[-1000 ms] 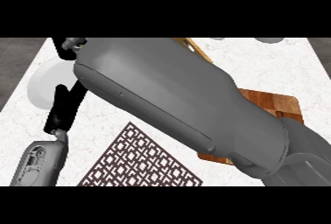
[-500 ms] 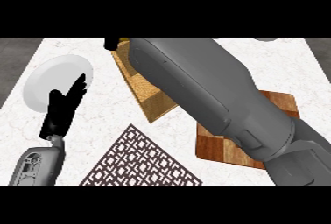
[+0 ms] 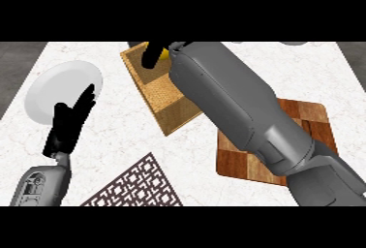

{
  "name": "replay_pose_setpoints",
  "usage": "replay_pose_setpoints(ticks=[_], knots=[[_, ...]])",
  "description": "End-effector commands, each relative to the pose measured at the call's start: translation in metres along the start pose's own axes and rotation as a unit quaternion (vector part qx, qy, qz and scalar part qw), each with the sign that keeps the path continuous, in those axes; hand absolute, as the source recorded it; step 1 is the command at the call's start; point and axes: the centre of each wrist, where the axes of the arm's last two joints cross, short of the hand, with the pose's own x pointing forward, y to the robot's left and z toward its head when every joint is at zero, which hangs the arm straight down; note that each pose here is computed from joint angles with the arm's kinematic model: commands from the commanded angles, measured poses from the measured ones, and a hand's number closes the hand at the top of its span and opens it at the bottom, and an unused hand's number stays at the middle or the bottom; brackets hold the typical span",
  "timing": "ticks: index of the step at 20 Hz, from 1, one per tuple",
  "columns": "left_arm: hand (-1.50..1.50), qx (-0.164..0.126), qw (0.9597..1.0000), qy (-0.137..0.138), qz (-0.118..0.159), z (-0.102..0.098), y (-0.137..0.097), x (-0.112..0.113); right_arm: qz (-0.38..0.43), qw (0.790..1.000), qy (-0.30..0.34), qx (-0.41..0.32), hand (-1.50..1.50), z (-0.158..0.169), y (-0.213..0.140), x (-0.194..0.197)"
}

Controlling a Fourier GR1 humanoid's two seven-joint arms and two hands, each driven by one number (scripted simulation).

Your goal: Pick the lemon from the cutting board and place it in the basket

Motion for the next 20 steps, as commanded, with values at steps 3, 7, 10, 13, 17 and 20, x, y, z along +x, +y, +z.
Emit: replay_pose_setpoints(ticks=[3, 7, 10, 13, 17, 20], knots=[[0.00, -0.008, 0.9999, -0.007, 0.000, -0.009, 0.000, 0.009, -0.096, 0.993, 0.055, 0.029, -1.50, -0.010, 0.010, -0.013], [0.00, -0.004, 1.0000, -0.005, -0.007, -0.005, -0.002, 0.002, -0.130, 0.991, 0.041, 0.014, -1.50, -0.008, 0.036, -0.036], [0.00, 0.000, 1.0000, -0.006, 0.002, -0.004, -0.004, 0.001, -0.154, 0.988, 0.024, -0.010, -1.50, -0.007, 0.043, -0.042], [0.00, 0.000, 1.0000, -0.008, -0.001, 0.002, 0.008, -0.005, -0.192, 0.979, 0.024, -0.071, -1.50, -0.010, 0.044, -0.053], [0.00, 0.007, 1.0000, 0.002, 0.002, -0.013, -0.001, 0.005, -0.229, 0.962, 0.033, -0.147, -1.50, -0.011, 0.033, -0.058], [0.00, 0.013, 0.9999, 0.002, 0.003, -0.001, 0.014, -0.002, -0.256, 0.949, 0.065, -0.173, -1.50, -0.012, 0.015, -0.065]])
